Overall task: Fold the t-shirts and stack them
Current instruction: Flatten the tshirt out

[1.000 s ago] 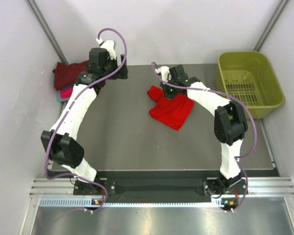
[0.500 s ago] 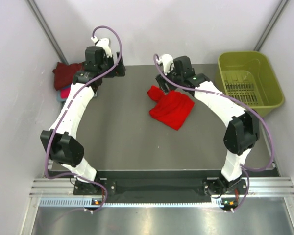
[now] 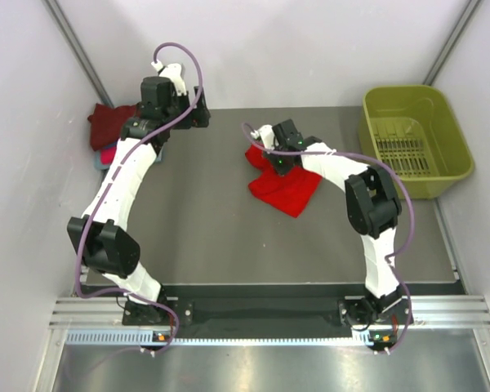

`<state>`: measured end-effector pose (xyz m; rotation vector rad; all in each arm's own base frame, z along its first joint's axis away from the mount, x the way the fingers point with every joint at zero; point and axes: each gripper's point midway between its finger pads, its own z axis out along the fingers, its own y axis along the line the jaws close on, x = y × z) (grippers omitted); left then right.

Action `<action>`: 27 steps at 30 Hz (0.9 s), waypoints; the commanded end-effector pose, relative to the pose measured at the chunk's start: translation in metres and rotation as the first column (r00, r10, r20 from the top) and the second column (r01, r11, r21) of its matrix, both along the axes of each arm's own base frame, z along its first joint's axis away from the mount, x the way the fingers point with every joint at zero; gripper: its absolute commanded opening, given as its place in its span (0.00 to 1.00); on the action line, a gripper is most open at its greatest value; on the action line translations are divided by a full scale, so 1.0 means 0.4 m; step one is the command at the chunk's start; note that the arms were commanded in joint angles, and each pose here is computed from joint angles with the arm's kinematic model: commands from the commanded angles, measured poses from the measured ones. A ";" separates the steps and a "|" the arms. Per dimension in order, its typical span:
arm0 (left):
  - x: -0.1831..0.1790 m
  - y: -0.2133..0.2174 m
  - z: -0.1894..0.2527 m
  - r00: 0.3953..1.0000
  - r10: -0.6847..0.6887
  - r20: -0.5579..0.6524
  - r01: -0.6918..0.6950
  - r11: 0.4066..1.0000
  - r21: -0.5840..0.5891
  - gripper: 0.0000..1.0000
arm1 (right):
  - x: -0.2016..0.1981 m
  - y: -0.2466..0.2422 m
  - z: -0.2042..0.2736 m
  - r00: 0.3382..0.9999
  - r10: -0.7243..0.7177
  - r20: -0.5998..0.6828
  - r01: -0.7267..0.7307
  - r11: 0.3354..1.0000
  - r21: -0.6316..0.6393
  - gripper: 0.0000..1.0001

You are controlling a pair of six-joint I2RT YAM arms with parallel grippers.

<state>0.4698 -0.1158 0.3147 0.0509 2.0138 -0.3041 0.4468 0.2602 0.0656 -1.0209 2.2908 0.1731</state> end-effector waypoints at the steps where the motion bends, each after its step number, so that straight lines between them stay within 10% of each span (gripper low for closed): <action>1: -0.016 0.014 0.066 0.998 0.006 0.065 -0.004 0.999 -0.032 0.96 | 0.046 0.069 0.174 0.988 0.004 0.154 -0.019 0.995 0.094 0.00; 17: 0.029 0.089 0.032 0.990 0.137 0.030 -0.136 0.990 -0.044 0.97 | -0.161 0.138 0.815 0.838 0.109 0.534 -0.325 0.887 0.329 0.00; 25: 0.046 0.060 0.019 0.995 0.098 0.009 -0.097 0.992 -0.081 0.96 | -0.167 -0.100 0.602 0.917 0.008 0.398 -0.108 0.968 0.229 0.01; 26: 0.046 0.057 0.013 0.996 0.093 0.001 -0.093 0.992 -0.085 0.97 | -0.171 -0.141 0.505 0.946 -0.020 0.325 -0.046 0.980 0.195 0.10; 27: 0.046 0.055 0.016 0.996 0.090 0.003 -0.089 0.992 -0.089 0.96 | -0.182 -0.161 0.446 0.963 -0.025 0.267 -0.020 0.986 0.165 0.45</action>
